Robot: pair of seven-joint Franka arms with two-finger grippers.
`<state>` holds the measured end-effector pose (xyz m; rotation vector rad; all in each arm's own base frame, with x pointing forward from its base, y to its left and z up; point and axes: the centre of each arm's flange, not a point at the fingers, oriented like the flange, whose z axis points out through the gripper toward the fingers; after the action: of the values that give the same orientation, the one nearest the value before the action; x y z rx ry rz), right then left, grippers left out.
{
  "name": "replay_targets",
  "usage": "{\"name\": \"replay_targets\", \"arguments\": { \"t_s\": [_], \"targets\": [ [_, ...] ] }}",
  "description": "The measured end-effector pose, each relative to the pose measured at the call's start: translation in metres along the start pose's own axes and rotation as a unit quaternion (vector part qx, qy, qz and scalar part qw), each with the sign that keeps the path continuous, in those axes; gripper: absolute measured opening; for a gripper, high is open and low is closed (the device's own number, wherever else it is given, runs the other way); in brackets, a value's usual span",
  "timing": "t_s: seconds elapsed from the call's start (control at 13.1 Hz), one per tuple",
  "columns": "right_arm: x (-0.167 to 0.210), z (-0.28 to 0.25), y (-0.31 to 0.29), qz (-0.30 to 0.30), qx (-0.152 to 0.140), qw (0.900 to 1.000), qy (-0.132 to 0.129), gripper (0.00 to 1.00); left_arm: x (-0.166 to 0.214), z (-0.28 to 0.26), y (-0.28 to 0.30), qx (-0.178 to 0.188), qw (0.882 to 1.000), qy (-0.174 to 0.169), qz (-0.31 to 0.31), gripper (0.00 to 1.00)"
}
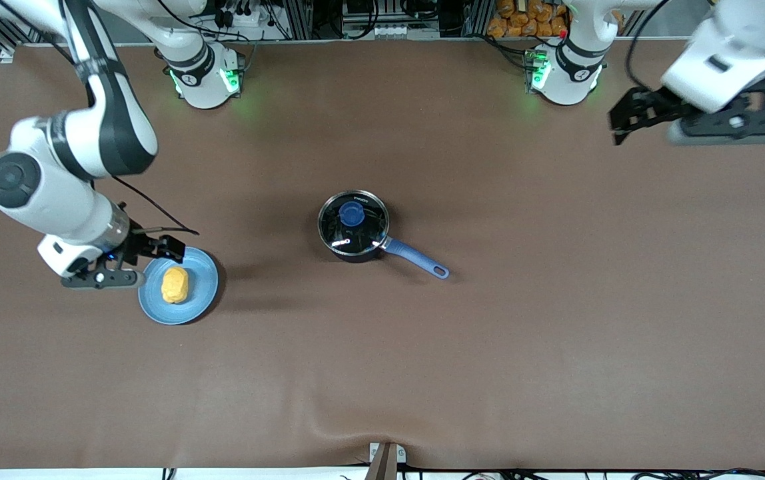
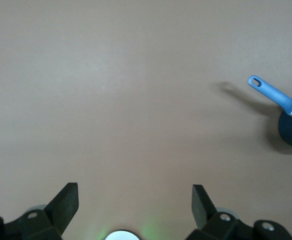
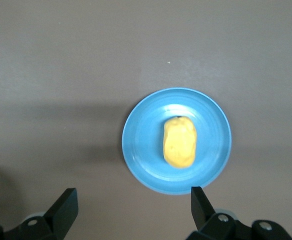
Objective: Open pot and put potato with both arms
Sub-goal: 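Reach the right gripper down to the yellow potato on the blue plate, then grasp the potato with the right gripper while the left gripper reaches the lid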
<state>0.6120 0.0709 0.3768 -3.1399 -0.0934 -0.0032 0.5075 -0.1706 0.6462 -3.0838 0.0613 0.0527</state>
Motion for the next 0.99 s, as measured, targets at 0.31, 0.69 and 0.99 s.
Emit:
{"name": "replay_targets", "arguments": {
  "t_s": [0.31, 0.69, 0.99],
  "targets": [
    [0.000, 0.071, 0.025, -0.032, 0.009, 0.999, 0.017, 1.00, 0.009, 0.035, 0.067, -0.005, 1.000, -0.021, -0.013, 1.00],
    [-0.003, 0.140, 0.070, -0.015, 0.019, 0.999, 0.026, 1.00, 0.015, 0.057, 0.155, -0.027, 0.997, -0.021, -0.062, 1.00],
    [-0.005, 0.165, 0.070, -0.013, 0.024, 0.999, 0.026, 1.00, 0.030, 0.089, 0.230, -0.067, 0.992, -0.011, -0.107, 1.00]
  ]
}}
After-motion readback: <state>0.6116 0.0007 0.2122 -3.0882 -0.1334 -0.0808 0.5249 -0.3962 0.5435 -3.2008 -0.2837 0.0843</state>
